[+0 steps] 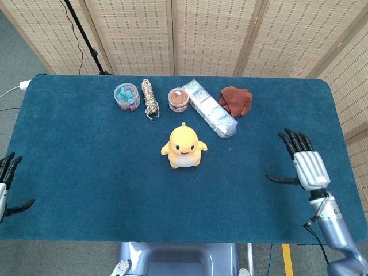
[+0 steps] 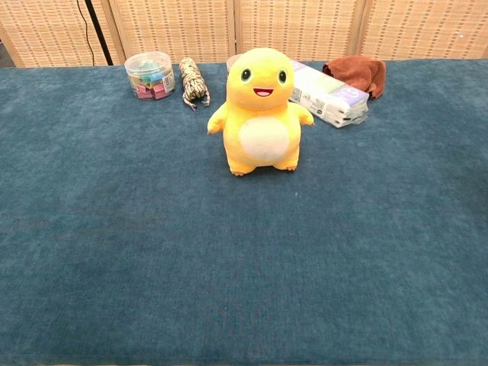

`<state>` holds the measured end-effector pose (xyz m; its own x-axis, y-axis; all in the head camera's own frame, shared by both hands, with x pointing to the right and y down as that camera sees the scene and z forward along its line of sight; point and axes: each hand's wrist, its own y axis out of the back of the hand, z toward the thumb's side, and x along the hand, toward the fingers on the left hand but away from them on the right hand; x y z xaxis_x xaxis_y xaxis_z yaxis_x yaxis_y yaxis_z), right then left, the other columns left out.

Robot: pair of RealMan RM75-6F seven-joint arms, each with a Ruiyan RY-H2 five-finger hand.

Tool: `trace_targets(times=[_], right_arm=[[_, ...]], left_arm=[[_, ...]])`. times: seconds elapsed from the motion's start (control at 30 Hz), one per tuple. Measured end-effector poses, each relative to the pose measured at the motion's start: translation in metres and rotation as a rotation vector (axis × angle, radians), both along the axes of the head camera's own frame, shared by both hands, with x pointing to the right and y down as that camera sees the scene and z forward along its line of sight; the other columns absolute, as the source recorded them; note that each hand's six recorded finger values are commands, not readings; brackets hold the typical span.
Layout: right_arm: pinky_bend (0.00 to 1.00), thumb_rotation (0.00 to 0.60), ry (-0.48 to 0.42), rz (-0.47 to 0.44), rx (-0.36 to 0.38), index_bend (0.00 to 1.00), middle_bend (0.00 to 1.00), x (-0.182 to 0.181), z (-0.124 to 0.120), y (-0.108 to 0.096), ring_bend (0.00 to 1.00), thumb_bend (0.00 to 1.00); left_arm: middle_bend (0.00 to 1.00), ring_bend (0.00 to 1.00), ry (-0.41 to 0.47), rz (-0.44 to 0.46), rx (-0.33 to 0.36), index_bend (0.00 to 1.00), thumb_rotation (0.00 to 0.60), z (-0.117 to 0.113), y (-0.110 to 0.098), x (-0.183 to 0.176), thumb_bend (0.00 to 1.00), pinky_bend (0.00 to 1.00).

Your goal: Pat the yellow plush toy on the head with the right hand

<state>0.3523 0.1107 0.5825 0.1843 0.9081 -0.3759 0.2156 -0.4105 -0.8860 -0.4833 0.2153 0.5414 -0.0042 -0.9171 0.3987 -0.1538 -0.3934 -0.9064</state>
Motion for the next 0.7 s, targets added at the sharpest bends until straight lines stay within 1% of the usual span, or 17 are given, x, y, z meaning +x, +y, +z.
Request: trace_targets(times=[0.17,0.33,0.53,0.7], right_arm=[[0.00,0.245,-0.031,0.005,-0.024,0.00,0.00,-0.023,0.005,-0.031,0.00,0.00],[0.00,0.245,-0.059,-0.014,-0.078,0.00,0.00,-0.053,0.017,-0.057,0.00,0.00],[0.00,0.244,-0.097,-0.051,-0.135,0.00,0.00,-0.089,0.033,-0.077,0.00,0.00],[0.00,0.247,-0.155,-0.070,-0.158,0.00,0.00,-0.118,0.035,-0.089,0.00,0.00]], left_arm=[[0.00,0.00,-0.002,0.001,0.003,0.00,0.600,0.000,0.000,0.000,0.00,0.00],[0.00,0.00,-0.007,-0.005,0.012,0.00,0.600,-0.001,0.000,-0.001,0.00,0.00],[0.00,0.00,-0.011,-0.015,0.025,0.00,0.600,-0.004,0.001,-0.002,0.00,0.00],[0.00,0.00,-0.017,-0.021,0.023,0.00,0.600,-0.002,0.001,-0.003,0.00,0.00]])
